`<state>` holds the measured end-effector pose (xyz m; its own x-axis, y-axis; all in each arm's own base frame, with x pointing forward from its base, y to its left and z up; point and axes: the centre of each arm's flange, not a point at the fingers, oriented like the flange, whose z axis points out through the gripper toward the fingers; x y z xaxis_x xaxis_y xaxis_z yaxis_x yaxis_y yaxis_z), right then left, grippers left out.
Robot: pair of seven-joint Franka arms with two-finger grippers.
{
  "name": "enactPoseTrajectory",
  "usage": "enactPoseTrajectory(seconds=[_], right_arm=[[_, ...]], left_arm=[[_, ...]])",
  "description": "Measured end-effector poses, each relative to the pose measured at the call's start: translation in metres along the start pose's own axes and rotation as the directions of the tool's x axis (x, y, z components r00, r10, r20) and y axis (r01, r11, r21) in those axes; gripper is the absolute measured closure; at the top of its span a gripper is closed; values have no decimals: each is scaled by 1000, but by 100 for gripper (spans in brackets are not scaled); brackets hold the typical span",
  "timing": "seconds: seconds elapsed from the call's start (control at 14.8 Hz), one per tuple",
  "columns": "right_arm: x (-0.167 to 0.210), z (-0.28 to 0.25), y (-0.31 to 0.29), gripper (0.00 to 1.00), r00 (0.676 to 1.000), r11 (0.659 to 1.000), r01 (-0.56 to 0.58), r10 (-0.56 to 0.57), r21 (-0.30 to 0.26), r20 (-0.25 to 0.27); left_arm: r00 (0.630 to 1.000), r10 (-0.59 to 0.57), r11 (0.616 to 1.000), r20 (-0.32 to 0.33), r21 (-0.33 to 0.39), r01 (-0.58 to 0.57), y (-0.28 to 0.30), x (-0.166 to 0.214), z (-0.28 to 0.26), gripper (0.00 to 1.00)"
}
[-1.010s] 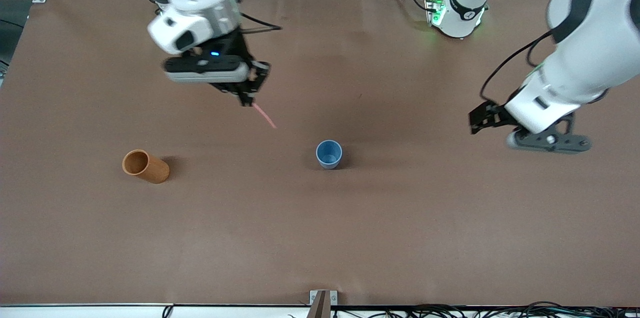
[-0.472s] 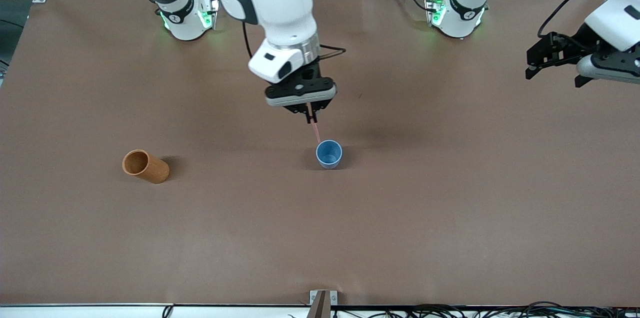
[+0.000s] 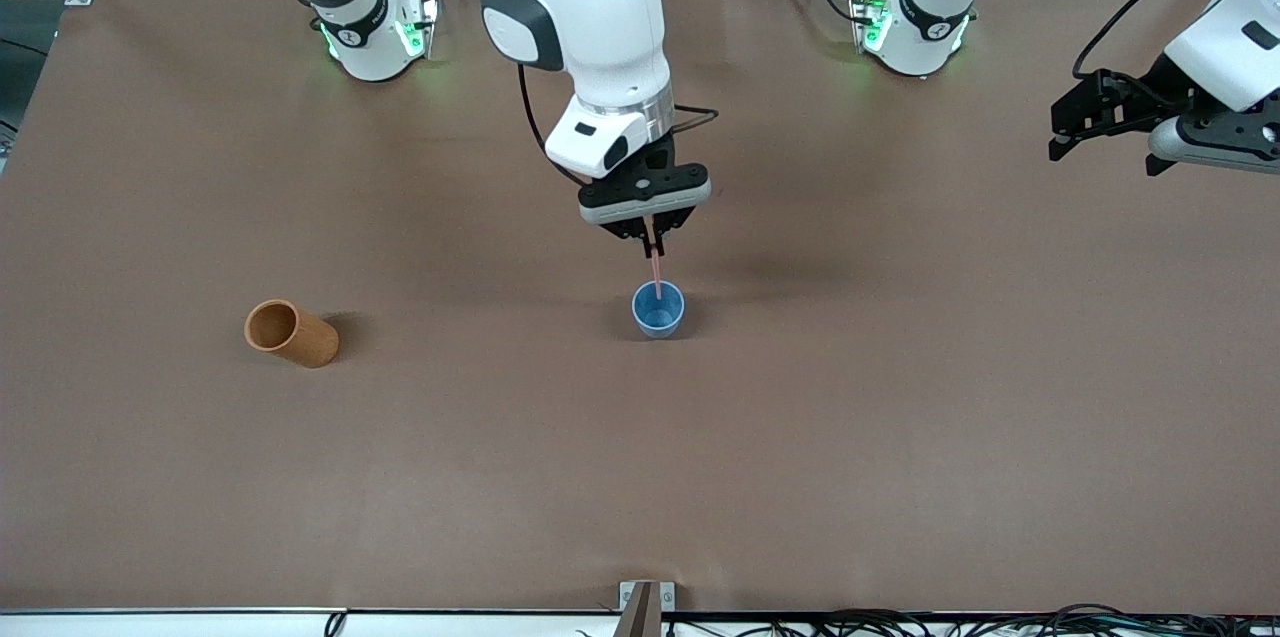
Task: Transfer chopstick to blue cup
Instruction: 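Carry the stick over the blue cup while the left gripper withdraws, then lower the pink stick into the blue cup and open the right gripper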
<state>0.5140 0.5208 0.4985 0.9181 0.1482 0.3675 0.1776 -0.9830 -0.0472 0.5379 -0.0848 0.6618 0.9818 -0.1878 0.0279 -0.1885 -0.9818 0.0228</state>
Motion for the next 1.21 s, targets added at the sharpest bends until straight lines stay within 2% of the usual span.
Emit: enactPoseTrajectory(seconds=[0.34, 0.61, 0.81, 0.94, 1.21], right_arm=[[-17, 39, -17, 91, 997, 995, 82, -82, -57, -5], [-30, 80, -28, 91, 988, 989, 141, -143, -50, -49], [-41, 99, -31, 89, 985, 985, 165, -167, -45, -51], [-40, 99, -30, 74, 985, 985, 163, -166, -46, -53], [-31, 91, -24, 33, 985, 987, 152, -155, -45, -72]], left_arm=[[1000, 1, 1000, -10, 1, -1, 1, -3, -5, 0], [1000, -16, 1000, -13, 2, 16, -8, -4, -7, 0], [1000, -16, 1000, -14, 2, 16, -8, -5, -8, 0], [1000, -15, 1000, -14, 2, 15, -8, -5, -8, 0], [1000, -14, 1000, -10, 1, 14, -8, -4, -6, 0]])
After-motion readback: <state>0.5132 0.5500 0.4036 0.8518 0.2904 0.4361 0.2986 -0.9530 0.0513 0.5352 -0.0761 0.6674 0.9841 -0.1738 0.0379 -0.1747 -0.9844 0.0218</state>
